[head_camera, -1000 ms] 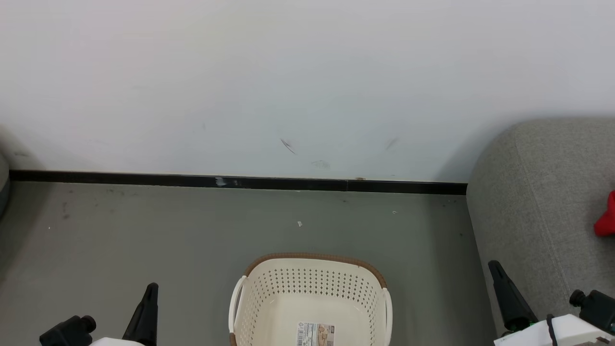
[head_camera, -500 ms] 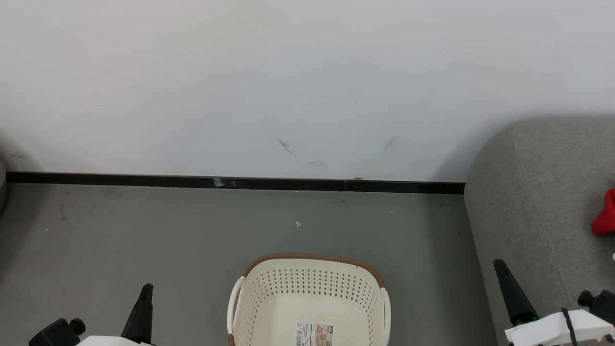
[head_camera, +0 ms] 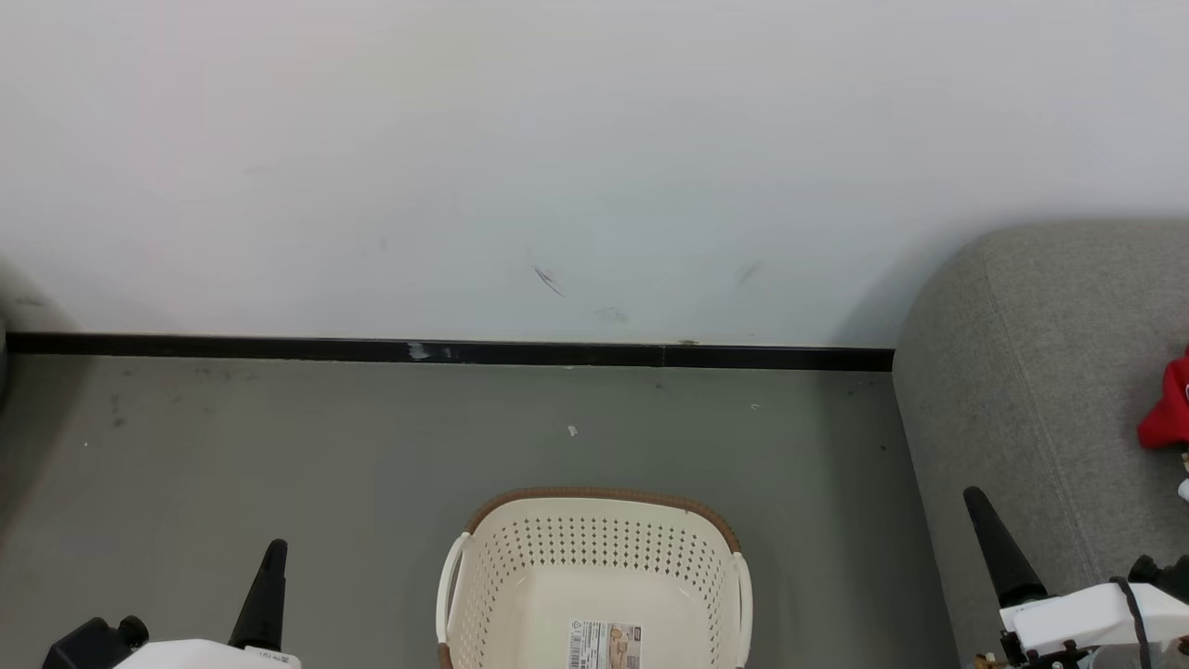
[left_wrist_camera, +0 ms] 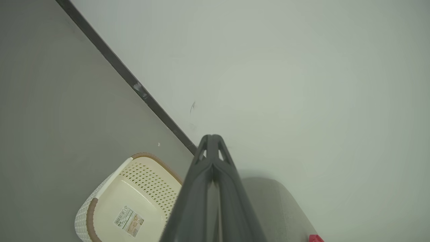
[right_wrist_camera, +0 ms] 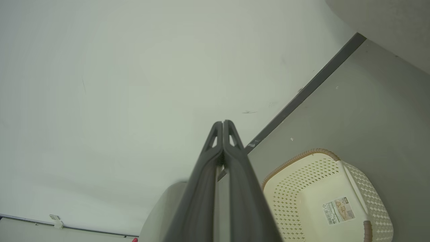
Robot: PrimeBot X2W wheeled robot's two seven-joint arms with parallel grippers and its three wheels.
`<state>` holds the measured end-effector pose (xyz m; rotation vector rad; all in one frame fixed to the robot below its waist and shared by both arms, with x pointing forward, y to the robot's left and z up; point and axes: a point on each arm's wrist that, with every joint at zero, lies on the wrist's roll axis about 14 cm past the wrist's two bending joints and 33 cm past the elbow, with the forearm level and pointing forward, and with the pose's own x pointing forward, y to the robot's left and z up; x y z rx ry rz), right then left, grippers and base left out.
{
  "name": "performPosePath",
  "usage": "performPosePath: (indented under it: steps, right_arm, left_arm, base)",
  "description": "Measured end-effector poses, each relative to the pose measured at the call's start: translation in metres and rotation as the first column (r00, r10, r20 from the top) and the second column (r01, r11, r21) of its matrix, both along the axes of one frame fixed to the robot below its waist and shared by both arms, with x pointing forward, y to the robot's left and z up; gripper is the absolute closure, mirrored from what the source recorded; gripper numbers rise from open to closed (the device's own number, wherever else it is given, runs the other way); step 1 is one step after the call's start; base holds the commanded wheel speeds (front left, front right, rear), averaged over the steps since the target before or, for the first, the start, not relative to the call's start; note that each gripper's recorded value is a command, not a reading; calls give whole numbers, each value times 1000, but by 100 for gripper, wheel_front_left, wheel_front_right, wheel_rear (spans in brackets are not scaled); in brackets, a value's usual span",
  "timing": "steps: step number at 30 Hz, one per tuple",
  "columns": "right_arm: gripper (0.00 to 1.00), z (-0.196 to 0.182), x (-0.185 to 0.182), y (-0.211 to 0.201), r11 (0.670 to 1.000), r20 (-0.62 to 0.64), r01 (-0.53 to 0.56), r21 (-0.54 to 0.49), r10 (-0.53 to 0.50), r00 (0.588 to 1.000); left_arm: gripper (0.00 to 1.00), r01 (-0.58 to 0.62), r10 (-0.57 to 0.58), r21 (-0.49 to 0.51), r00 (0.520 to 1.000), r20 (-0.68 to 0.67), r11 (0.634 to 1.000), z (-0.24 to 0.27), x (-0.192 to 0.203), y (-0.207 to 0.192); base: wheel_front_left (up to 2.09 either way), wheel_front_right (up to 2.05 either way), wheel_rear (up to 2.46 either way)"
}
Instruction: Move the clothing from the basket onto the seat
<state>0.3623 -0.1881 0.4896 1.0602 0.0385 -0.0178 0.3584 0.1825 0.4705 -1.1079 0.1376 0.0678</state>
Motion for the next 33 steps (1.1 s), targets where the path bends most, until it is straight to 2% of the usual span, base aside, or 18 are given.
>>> performPosePath:
  steps: [15,33]
  right_arm:
    - [100,-3,6,-9,976,-23,33,213,-29,999]
    - [100,-8,10,-15,898,-48,65,435,-49,998]
  left_arm:
    - [100,-16,17,-200,1000,0,980,0,7,1]
    - [100,-33,45,-400,999,20,916,5,15,3]
  base:
    - [0,0,0]
    - [0,0,0]
